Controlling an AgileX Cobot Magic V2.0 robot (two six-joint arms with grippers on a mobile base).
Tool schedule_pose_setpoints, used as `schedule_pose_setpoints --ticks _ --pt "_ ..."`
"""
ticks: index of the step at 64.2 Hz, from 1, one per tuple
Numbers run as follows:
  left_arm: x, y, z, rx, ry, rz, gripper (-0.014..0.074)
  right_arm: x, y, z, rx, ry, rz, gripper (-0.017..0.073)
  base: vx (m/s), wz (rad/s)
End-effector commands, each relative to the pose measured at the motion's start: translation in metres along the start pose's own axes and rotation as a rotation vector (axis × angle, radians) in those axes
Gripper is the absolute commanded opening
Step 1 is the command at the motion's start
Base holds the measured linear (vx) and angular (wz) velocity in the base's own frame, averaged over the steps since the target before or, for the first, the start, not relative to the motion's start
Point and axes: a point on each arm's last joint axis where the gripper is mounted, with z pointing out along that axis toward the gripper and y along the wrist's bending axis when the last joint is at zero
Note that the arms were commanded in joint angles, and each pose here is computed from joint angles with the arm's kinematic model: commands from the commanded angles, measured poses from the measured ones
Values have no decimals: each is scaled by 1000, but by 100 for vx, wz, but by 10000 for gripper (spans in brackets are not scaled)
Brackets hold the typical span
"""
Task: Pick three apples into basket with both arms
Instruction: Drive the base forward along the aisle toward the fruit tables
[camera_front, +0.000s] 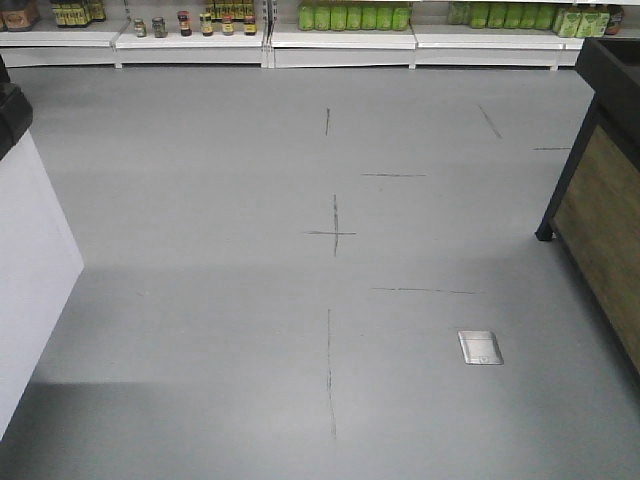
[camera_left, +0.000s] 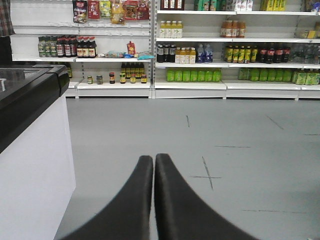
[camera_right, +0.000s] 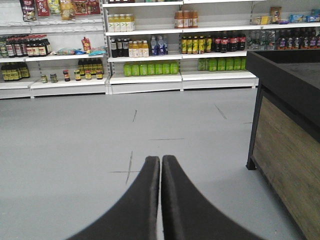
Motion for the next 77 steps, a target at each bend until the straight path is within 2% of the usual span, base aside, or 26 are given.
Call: schedule_pose_setpoints --ticks 1,77 --pt "-16 0 -3 2 -115 -2 -6 -3 0 0 4 -70 -14 -5 18 -8" --pt "-16 0 -3 2 -115 -2 -6 -3 0 0 4 -70 -14 -5 23 -10"
